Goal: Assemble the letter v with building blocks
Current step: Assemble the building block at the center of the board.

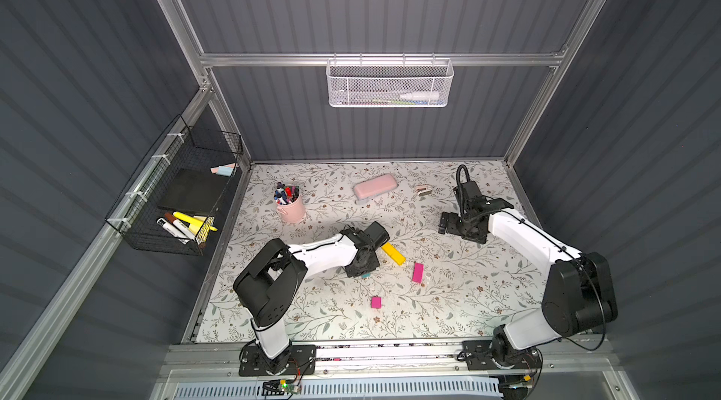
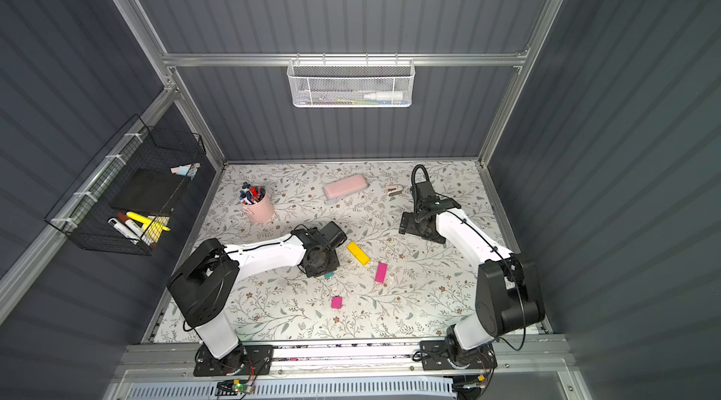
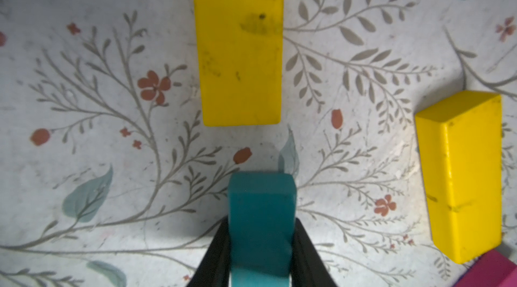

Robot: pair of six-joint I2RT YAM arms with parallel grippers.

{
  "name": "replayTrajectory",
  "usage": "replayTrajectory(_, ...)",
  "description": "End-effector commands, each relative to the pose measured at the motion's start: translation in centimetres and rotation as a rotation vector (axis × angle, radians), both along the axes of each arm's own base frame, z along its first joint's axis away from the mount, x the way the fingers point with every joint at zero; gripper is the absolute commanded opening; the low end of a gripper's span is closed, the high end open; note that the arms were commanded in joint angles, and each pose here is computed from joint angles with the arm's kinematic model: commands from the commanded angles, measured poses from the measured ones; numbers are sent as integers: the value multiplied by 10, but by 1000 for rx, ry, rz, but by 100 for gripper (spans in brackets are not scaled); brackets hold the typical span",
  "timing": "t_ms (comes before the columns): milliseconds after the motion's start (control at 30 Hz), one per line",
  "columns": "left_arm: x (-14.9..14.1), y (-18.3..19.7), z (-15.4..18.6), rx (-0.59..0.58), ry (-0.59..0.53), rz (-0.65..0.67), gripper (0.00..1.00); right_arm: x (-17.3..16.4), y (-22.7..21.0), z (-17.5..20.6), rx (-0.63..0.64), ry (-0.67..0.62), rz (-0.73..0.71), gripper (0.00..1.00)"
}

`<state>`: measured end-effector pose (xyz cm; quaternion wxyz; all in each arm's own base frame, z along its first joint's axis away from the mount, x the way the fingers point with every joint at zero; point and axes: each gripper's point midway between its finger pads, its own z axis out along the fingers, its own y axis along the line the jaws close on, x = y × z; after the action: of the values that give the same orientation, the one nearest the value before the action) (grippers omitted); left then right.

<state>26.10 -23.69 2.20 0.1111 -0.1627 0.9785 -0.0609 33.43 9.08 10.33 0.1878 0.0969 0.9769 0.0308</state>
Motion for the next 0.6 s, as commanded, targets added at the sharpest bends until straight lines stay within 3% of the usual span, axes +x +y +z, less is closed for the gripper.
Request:
replayTrajectory(0, -8, 19, -12, 97, 34, 25, 10, -2, 4, -4, 11, 10, 8, 99)
replayTrajectory(567, -9, 37, -15, 136, 28, 66, 11, 0, 6, -6, 23, 15, 8, 99)
